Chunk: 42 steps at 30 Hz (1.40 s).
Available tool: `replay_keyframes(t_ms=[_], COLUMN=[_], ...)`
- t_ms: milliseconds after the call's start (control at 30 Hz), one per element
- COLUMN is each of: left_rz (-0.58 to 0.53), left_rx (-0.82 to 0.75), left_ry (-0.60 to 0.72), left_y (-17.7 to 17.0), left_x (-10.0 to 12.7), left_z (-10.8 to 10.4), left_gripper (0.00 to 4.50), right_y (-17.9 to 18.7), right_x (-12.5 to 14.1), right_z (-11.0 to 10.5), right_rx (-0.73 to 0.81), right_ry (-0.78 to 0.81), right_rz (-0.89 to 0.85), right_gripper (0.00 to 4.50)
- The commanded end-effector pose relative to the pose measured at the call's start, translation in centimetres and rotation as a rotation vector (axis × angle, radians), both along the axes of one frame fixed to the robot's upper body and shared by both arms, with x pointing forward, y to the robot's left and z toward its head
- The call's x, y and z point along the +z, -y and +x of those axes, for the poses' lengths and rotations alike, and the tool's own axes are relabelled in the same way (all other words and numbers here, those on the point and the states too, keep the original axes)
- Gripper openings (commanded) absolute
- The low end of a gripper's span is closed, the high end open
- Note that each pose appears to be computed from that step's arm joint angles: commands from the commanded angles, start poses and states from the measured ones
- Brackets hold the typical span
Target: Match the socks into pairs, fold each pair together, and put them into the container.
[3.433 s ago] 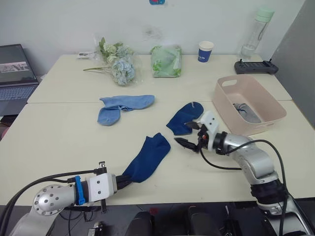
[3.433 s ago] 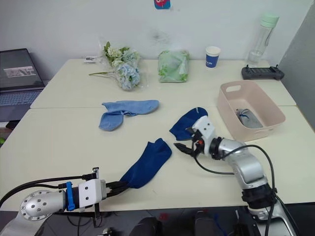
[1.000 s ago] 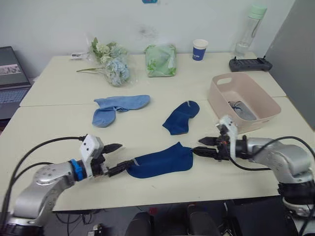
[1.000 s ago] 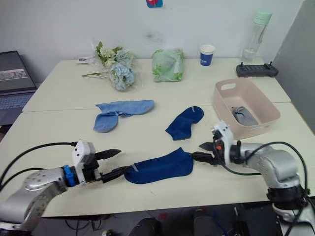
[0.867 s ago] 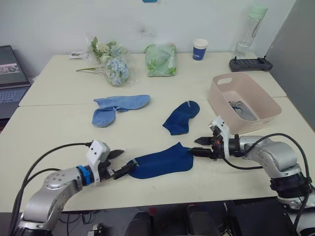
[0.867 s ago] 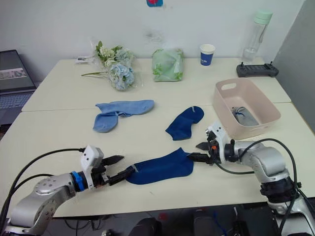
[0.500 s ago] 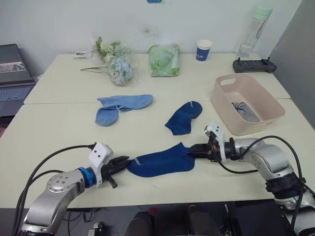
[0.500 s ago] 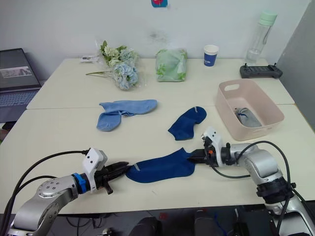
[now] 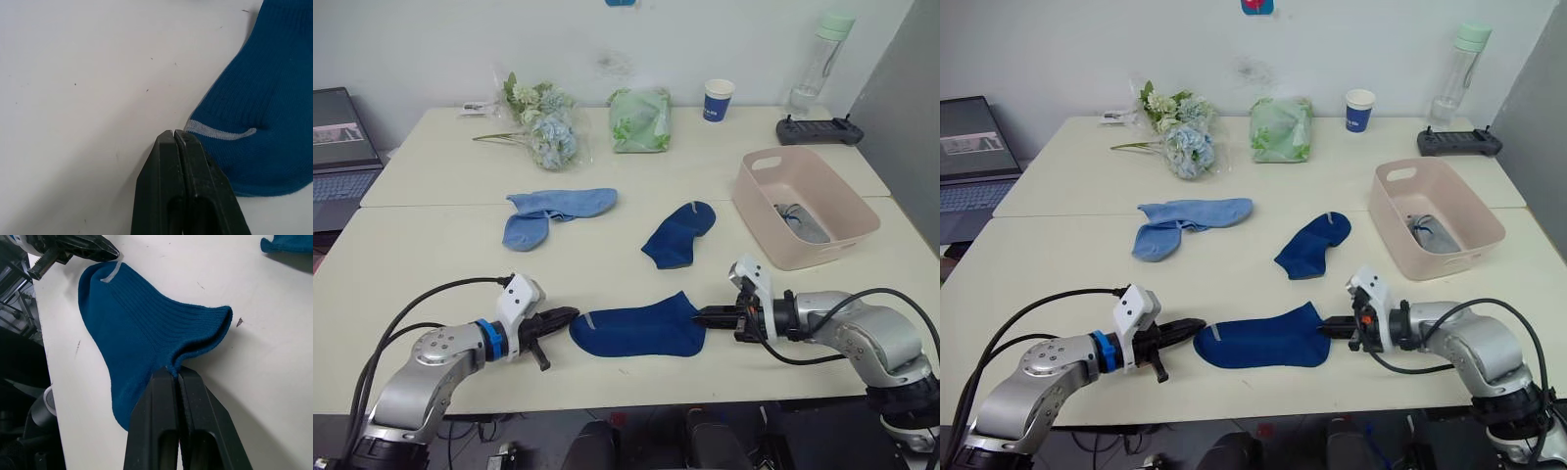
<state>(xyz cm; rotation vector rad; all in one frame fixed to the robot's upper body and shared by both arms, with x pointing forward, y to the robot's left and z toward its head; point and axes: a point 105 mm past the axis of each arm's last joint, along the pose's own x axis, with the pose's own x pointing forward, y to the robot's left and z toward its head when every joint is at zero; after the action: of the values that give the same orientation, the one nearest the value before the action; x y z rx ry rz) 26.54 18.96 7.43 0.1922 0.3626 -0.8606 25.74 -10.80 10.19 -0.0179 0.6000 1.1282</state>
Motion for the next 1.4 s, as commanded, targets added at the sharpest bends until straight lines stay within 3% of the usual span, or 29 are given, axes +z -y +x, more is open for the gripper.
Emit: replay_keyframes(t_ms=[33, 300, 333, 433, 633, 667, 800, 900, 1067, 1200, 1300, 1400], left_rz=[0.022, -0.010, -0.015, -0.014, -0.018, -0.009, -0.046, -0.084, -0.095, -0.021, 0.036, 0.086], left_rx=[-0.017, -0.051, -0.051, -0.037, -0.069, -0.088, -0.128, -0.218, -0.257, -0.266, -0.223, -0.241], left_ry=[0.046, 0.070, 0.074, 0.095, 0.166, 0.176, 0.198, 0.226, 0.190, 0.146, 0.099, 0.074], left_y=[0.0, 0.8, 0.7, 0.2, 0.5, 0.8, 2.7, 5.1, 7.3, 7.5, 6.5, 5.6], left_x=[0.7, 1.4, 1.6, 2.2, 4.7, 4.9, 5.8, 6.2, 4.6, 1.9, -0.4, -1.9], left_z=[0.9, 1.1, 1.1, 1.3, 0.9, 0.8, 0.4, -0.5, -1.1, -1.2, -0.8, -1.7], left_gripper=[0.00, 0.00, 0.17, 0.85, 2.90, 3.11, 4.24, 3.99, 2.43, 1.07, 0.11, 0.02], right_y=[-0.1, 0.4, 0.4, 0.8, 2.8, 2.6, 1.0, -1.8, -4.4, -4.9, -3.4, -1.3], right_x=[1.4, 0.7, 0.7, 0.8, 2.2, 2.9, 4.6, 4.6, 2.5, -0.4, -2.1, -3.0], right_z=[-0.8, -0.9, -0.8, -0.7, 1.1, 1.4, 2.2, 1.4, 0.3, 0.4, 0.8, 1.0], right_rx=[-0.019, -0.065, -0.069, -0.078, -0.085, -0.077, -0.012, 0.118, 0.267, 0.297, 0.298, 0.275], right_ry=[0.032, 0.036, 0.038, 0.054, 0.220, 0.251, 0.361, 0.424, 0.467, 0.441, 0.446, 0.445], right_rz=[0.018, -0.008, -0.005, -0.009, -0.101, -0.072, -0.003, 0.049, 0.032, -0.013, -0.090, -0.150], right_gripper=[0.01, 0.01, 0.24, 1.02, 3.28, 3.47, 3.48, 3.09, 1.45, 0.01, 0.00, 0.00])
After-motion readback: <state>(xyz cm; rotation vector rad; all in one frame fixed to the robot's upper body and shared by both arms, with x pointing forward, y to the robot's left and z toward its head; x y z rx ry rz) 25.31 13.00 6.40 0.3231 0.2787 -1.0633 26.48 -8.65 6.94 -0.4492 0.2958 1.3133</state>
